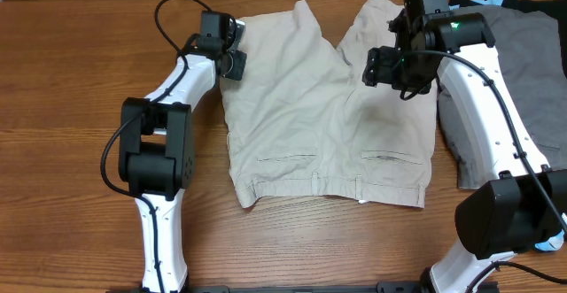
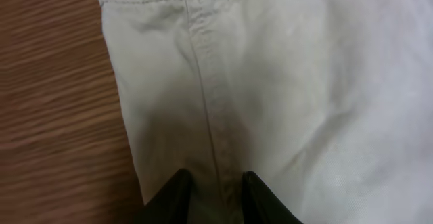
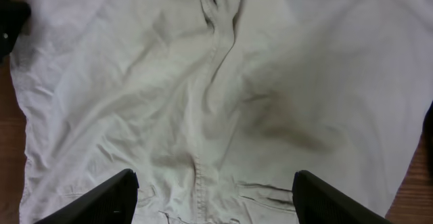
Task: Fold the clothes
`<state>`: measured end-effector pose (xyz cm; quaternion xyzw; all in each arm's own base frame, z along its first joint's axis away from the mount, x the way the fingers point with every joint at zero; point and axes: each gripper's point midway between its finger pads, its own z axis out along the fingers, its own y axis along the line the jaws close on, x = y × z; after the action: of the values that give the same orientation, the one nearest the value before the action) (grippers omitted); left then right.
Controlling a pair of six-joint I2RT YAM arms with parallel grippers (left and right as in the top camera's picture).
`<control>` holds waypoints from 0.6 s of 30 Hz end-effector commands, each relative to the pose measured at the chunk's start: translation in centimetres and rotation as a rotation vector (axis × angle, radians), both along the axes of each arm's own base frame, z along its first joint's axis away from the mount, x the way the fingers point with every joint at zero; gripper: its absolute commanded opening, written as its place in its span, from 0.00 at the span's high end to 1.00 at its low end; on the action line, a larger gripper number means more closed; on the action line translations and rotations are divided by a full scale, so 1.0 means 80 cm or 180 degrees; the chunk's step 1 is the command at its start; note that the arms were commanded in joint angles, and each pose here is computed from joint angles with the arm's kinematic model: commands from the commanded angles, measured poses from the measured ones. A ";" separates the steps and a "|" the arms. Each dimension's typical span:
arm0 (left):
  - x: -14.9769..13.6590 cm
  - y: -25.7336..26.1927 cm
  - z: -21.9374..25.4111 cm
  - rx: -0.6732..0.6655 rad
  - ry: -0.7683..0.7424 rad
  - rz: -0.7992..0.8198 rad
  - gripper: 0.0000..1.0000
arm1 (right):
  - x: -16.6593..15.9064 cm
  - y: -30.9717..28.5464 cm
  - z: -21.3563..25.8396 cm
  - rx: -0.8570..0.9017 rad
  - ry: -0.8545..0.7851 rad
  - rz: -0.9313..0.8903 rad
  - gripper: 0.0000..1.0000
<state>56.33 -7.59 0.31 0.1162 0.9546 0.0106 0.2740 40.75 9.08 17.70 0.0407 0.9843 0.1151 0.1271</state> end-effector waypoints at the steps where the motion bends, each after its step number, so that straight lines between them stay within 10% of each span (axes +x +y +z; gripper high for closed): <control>1: -0.049 0.115 -0.083 0.0561 0.0621 0.0620 0.71 | 0.002 0.003 0.009 0.0014 -0.0096 0.0022 0.23; 18: -0.134 0.251 -0.037 -0.0016 0.1645 0.1506 0.47 | 0.004 0.017 -0.025 0.0202 0.0187 0.0000 0.23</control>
<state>48.27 13.12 0.49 -0.1027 0.9880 0.0736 0.0890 41.23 9.53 16.85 0.0481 0.9836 0.1261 0.1198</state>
